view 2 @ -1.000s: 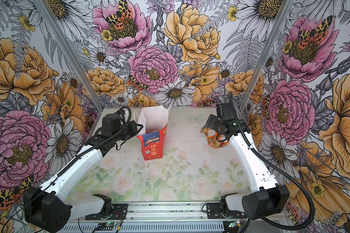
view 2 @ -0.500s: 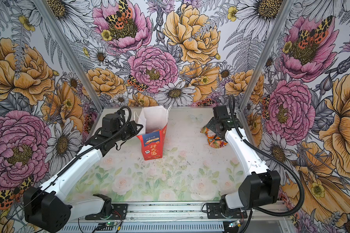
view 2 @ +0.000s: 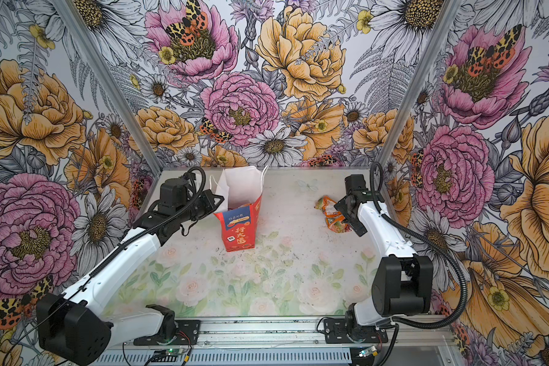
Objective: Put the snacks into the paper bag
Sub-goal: 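Lower the right gripper onto an orange Fox's packet and close it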
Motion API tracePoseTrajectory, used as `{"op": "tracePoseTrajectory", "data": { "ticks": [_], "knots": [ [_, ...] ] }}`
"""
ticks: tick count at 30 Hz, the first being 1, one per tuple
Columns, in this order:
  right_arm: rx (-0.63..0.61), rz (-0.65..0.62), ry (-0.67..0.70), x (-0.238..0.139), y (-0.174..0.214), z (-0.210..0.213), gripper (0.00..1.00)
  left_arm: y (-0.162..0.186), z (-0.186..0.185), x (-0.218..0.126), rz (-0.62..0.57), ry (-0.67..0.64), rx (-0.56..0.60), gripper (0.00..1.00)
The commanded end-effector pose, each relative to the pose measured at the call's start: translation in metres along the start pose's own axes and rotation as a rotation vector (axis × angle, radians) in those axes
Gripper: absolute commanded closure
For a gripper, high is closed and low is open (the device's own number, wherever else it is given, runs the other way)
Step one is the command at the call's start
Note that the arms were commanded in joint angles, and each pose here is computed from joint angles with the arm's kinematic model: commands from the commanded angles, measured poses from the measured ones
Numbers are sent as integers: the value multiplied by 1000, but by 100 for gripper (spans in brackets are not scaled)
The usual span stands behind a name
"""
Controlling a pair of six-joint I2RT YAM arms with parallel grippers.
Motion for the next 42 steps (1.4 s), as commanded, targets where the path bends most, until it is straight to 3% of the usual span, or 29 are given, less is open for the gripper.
{"op": "tracePoseTrajectory", "data": {
  "ticks": [1,21,42],
  "knots": [
    [44,12,-18,5,0,1,1,-22,-24,-20,-115,84,30,100],
    [104,42,-9,44,-12,7,1,-20,-22,-20,-115,76,31,100],
    [75,67,40,98,-18,26,6,-21,-19,-18,-115,65,28,100]
  ]
}}
Point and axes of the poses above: each gripper's point midway between its finger pads, its own x axis out along the fingers, its own z axis along the line the jaws close on, y = z × x, the point moved 10 cm from there along -x, back along the fingers
